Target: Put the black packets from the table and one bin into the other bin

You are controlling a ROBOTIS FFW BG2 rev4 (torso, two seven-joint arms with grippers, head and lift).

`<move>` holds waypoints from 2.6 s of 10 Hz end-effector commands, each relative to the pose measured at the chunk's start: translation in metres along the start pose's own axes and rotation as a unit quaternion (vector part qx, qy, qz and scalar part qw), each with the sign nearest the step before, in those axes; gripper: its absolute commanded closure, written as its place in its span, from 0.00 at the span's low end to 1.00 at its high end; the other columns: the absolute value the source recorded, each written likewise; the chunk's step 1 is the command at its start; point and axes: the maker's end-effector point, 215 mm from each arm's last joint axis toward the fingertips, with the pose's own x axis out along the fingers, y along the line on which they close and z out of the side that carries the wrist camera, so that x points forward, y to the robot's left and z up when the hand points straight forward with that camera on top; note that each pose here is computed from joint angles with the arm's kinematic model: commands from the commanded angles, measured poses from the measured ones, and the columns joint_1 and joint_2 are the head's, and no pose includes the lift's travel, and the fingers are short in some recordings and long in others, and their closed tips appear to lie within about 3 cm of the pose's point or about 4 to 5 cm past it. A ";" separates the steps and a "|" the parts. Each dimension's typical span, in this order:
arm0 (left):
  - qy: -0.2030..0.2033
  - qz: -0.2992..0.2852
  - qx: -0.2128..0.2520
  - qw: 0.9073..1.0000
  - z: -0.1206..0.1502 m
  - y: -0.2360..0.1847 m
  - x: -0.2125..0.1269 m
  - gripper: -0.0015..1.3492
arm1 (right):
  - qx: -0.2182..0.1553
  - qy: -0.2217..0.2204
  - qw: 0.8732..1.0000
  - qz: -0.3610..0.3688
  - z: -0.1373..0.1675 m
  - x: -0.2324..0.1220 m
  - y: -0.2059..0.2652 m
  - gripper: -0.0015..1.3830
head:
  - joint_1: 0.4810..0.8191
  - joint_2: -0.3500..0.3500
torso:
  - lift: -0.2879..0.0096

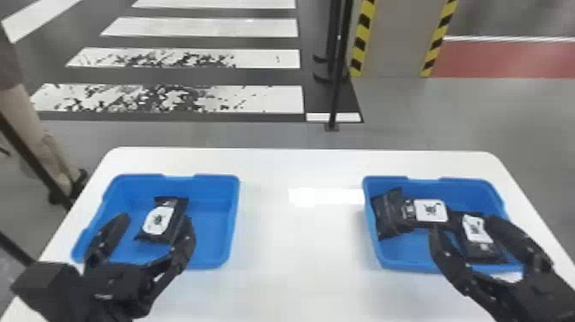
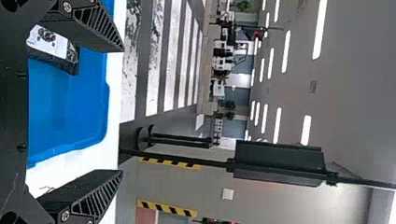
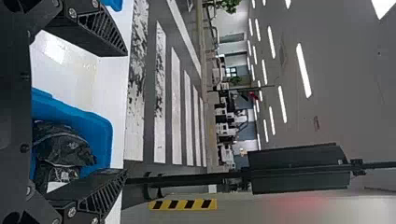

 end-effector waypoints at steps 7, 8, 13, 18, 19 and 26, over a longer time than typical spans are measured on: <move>0.301 -0.030 0.084 0.950 -0.147 0.109 0.105 0.08 | 0.000 -0.007 1.000 0.017 0.003 0.006 0.004 0.10 | 0.63 0.70 | 0.60; 0.324 -0.055 0.041 0.944 -0.169 0.092 0.106 0.08 | 0.001 -0.006 1.000 0.016 0.001 0.006 0.003 0.10 | 0.63 0.70 | 0.60; 0.346 -0.043 0.033 0.937 -0.185 0.098 0.109 0.90 | 0.007 -0.007 1.000 0.023 0.001 0.008 0.007 0.10 | 0.63 0.66 | 0.60; 0.191 -0.045 0.033 0.980 -0.094 0.085 0.091 0.90 | 0.001 -0.014 0.999 0.033 0.012 0.014 0.011 0.10 | 0.63 0.64 | 0.60; 0.145 -0.053 0.029 0.988 -0.064 0.070 0.086 0.90 | -0.001 -0.018 0.999 0.039 0.021 0.019 0.014 0.10 | 0.63 0.65 | 0.60; 0.033 -0.118 0.009 0.992 -0.012 -0.033 0.045 0.90 | 0.111 -0.008 0.965 0.239 0.072 0.107 0.145 0.10 | 0.63 0.72 | 0.60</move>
